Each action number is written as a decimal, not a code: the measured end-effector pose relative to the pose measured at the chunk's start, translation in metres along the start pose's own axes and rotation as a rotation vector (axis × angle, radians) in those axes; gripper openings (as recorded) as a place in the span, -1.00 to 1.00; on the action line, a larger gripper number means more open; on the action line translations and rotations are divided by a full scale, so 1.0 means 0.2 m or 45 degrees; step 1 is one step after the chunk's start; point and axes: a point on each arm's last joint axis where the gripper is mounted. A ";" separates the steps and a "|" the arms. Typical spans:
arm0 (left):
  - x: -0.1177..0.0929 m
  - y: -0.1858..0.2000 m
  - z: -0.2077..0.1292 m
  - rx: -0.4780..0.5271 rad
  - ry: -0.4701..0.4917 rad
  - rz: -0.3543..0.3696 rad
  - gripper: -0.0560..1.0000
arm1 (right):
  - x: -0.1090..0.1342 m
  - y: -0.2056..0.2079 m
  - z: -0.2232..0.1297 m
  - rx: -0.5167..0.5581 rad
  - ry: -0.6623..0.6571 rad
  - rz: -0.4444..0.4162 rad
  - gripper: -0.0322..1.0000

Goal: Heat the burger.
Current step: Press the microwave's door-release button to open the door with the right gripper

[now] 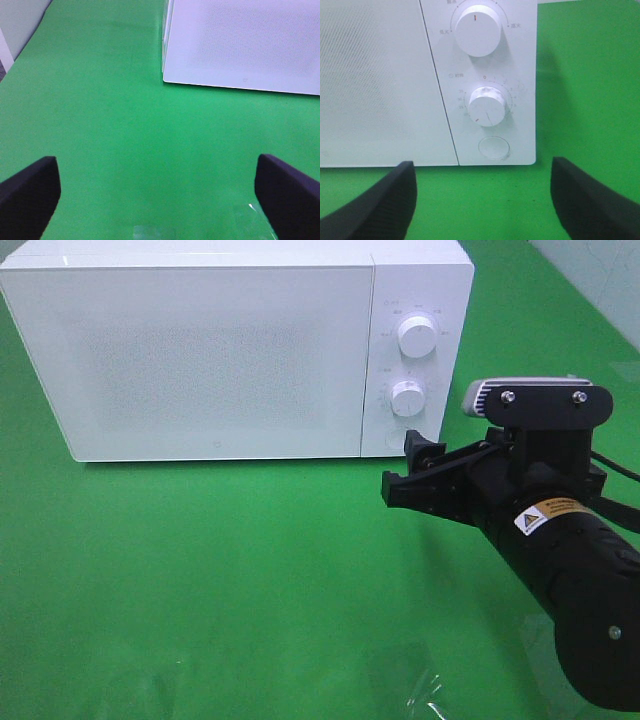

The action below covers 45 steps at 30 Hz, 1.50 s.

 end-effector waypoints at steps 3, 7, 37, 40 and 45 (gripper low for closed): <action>0.00 0.00 0.00 0.000 0.000 0.000 0.95 | 0.00 0.00 0.00 -0.001 -0.186 0.000 0.46; 0.00 0.00 0.00 0.000 0.000 0.000 0.95 | 0.00 0.00 0.00 0.014 -0.512 -0.008 0.36; 0.00 0.00 0.00 0.000 0.000 0.000 0.95 | 0.04 -0.12 -0.10 0.159 -1.885 -0.071 -0.88; 0.00 0.00 0.00 0.000 0.000 0.000 0.95 | 0.03 -0.14 -0.11 0.168 -1.898 -0.077 -0.88; 0.00 0.00 0.00 0.000 0.000 0.000 0.95 | 0.02 -0.25 -0.14 0.183 -1.938 -0.104 -0.88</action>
Point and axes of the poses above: a point on each arm's last joint axis where the gripper is mounted, y pointing back along that axis away from the gripper, x along the wrist's bending axis when the last joint is at zero, z = x × y, and after that the axes turned 7 degrees about -y, right-handed
